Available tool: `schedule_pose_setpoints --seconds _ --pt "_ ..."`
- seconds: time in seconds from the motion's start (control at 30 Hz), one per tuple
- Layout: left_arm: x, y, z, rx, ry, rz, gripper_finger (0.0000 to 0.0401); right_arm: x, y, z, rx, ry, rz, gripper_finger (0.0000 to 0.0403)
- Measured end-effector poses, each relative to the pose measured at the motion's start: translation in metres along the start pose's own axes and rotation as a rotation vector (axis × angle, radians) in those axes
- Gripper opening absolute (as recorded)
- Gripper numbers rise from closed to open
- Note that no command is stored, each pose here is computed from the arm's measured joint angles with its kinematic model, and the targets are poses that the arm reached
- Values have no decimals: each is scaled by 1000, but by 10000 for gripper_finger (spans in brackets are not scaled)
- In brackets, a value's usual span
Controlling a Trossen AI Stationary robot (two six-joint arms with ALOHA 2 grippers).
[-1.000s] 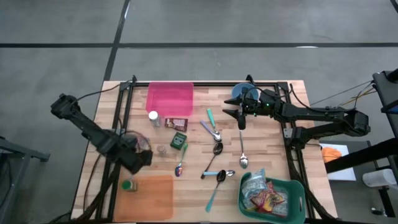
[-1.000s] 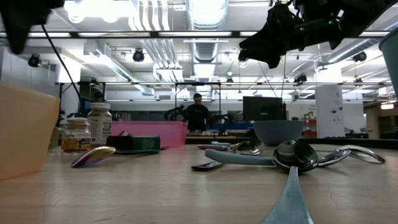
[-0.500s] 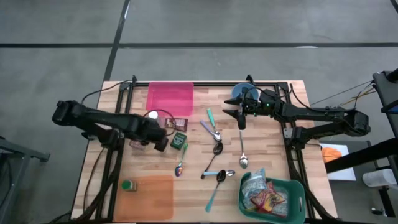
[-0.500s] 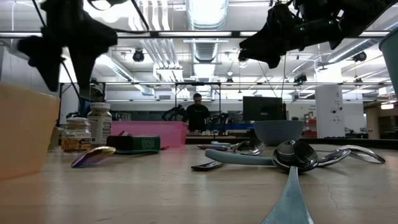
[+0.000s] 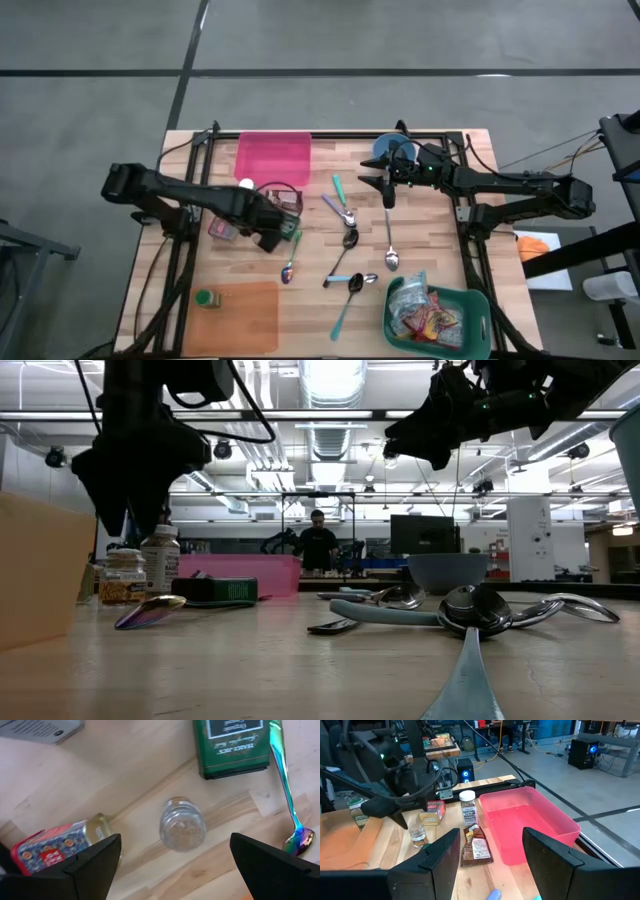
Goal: Pick & Place Food Item
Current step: Put the brown seasoning bottle into the orange bin
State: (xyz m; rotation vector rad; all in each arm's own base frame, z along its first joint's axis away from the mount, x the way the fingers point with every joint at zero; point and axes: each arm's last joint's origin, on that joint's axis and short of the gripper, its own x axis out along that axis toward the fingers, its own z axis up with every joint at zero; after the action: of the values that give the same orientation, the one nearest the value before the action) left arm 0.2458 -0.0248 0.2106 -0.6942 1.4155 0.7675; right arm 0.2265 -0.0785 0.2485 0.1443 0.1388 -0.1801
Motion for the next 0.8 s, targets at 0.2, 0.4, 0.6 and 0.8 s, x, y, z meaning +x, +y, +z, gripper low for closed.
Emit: schedule_pose_setpoints --seconds 0.2,0.4,0.6,0.8 --pt "12 -6 3 7 16 34 377 0 0 0 0 0 0 211" --pt "22 -10 5 56 17 35 377 0 0 0 0 0 0 211" --pt "38 -6 2 47 40 35 377 0 0 0 0 0 0 211" --pt "49 -2 -1 50 39 10 377 0 0 0 0 0 0 211"
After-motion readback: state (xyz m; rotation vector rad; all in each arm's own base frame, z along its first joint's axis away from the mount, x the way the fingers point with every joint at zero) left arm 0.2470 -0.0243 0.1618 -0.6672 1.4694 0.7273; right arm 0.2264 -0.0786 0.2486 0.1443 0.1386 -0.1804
